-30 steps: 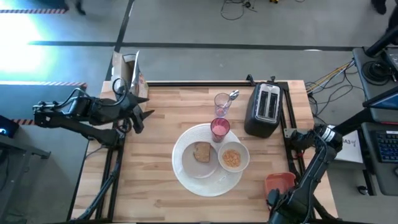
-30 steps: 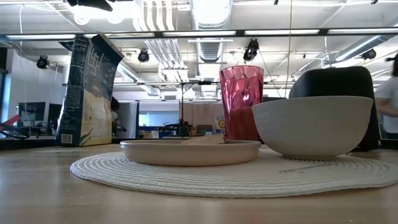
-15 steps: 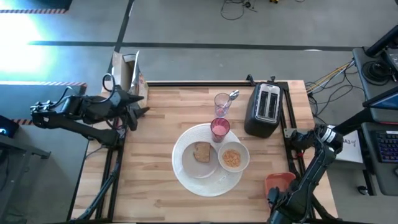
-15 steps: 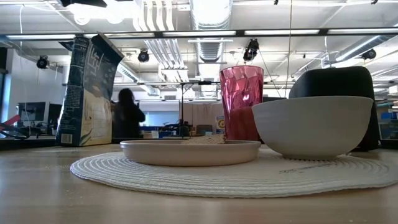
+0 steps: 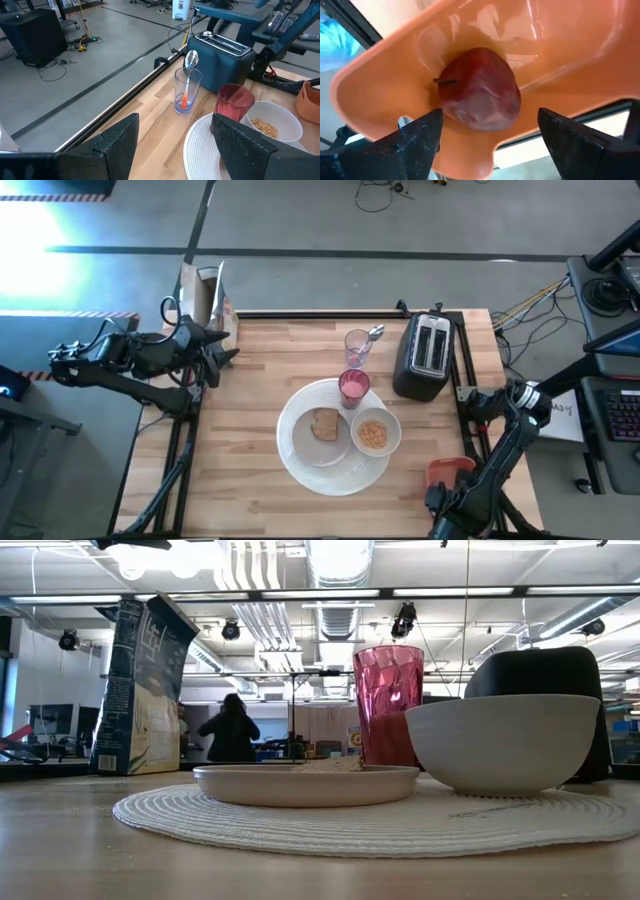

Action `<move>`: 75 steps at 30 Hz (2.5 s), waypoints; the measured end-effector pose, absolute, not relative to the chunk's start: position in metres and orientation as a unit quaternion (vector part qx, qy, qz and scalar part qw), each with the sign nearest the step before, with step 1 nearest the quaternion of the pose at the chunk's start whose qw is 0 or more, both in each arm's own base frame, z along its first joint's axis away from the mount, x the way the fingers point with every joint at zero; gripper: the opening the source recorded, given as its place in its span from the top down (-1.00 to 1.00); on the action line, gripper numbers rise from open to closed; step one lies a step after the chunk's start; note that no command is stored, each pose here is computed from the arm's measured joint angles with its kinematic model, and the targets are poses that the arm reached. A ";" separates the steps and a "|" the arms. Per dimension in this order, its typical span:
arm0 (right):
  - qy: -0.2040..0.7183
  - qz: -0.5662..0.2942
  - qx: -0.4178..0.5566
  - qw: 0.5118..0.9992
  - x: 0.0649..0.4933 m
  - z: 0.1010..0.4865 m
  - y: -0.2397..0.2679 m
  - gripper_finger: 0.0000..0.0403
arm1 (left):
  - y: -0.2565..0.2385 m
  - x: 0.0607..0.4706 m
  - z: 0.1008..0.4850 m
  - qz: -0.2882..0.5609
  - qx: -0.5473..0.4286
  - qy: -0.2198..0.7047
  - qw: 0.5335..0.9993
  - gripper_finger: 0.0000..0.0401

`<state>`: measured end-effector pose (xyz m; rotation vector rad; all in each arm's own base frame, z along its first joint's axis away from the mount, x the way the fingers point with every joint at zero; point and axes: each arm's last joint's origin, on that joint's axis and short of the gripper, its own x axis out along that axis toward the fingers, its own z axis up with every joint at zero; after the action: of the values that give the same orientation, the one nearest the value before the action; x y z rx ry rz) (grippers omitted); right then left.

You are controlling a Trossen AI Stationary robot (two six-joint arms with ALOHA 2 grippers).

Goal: Arrange a breakfast setting
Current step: Put the apple from the orange bin on the white placemat to the left of the gray plate

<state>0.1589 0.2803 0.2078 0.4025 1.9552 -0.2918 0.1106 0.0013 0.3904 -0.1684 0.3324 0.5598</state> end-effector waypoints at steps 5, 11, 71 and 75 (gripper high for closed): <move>0.820 -0.098 0.163 0.540 0.155 0.201 0.284 -0.56 | 0.001 0.111 0.390 0.275 -0.082 0.163 0.944 -0.17; 0.814 -0.090 0.131 0.559 0.142 0.195 0.287 -0.56 | 0.001 0.111 0.390 0.274 -0.082 0.163 0.944 -0.17; 0.260 -0.150 0.188 0.935 0.170 0.317 0.240 -0.20 | 0.002 0.111 0.391 0.296 -0.058 0.163 0.939 -0.17; 0.208 -0.165 0.111 0.958 0.204 0.312 0.239 -0.19 | 0.002 0.111 0.391 0.296 -0.058 0.163 0.939 -0.17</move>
<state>0.2044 0.2394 0.3125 0.2249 0.4216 -0.3348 0.1106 0.0025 0.3906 -0.1189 0.3319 0.6040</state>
